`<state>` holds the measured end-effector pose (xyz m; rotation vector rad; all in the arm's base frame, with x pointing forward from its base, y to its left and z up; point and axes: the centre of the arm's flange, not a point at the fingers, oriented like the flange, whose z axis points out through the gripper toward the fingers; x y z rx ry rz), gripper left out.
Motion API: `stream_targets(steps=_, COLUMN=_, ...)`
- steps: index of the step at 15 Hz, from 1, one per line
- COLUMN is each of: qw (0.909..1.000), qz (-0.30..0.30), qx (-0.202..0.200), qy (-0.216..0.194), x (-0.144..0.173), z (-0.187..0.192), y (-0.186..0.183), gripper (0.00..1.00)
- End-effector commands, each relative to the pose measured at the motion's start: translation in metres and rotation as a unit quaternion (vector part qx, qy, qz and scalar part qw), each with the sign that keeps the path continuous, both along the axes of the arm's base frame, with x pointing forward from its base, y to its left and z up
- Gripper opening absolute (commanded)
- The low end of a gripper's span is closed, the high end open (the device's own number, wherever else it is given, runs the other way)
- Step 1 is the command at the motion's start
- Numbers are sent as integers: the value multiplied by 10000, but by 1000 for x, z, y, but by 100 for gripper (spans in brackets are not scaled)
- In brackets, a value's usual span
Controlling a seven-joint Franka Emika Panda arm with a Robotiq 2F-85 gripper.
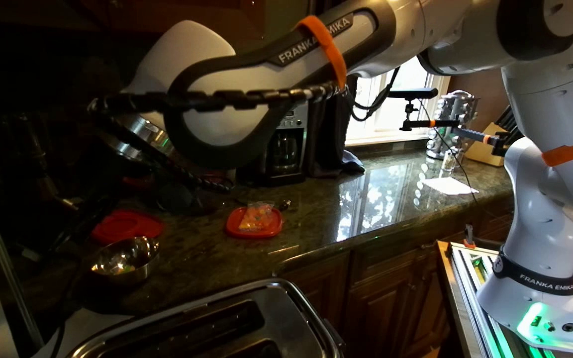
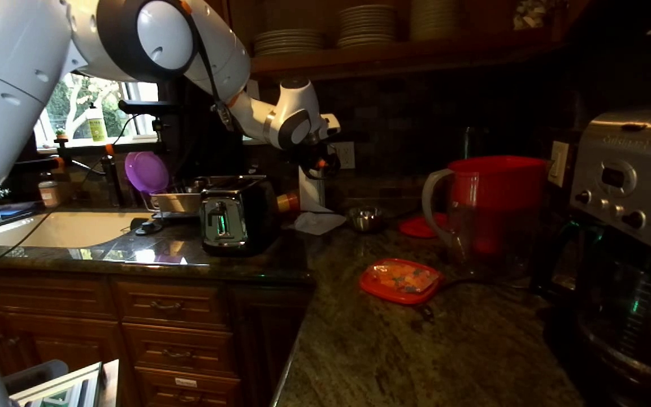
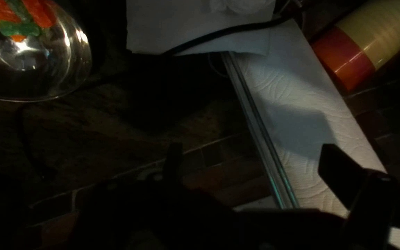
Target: Move the paper towels to the right
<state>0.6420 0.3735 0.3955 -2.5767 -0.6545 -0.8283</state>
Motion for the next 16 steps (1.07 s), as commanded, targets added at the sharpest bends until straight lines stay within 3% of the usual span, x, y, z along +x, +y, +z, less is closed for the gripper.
stream_targets(steps=1, qw=9993, qz=-230, qx=-114, qy=-274, x=18, z=-7, y=26, gripper=100)
stream_targets(steps=9, qw=9942, qz=-817, qx=-221, qy=-670, x=27, z=-9, y=48, gripper=100)
stream_targets(steps=10, qw=9932, qz=-906, qx=-251, qy=-692, x=27, z=-9, y=48, gripper=94)
stream_targets(steps=11, qw=9924, qz=-968, qx=-282, qy=-703, x=27, z=-8, y=49, gripper=74)
stream_targets(steps=13, qw=9919, qz=-1031, qx=-321, qy=-663, x=24, z=-7, y=52, gripper=69)
stream_targets(steps=16, qw=9926, qz=-979, qx=-252, qy=-672, x=20, z=-6, y=59, gripper=46)
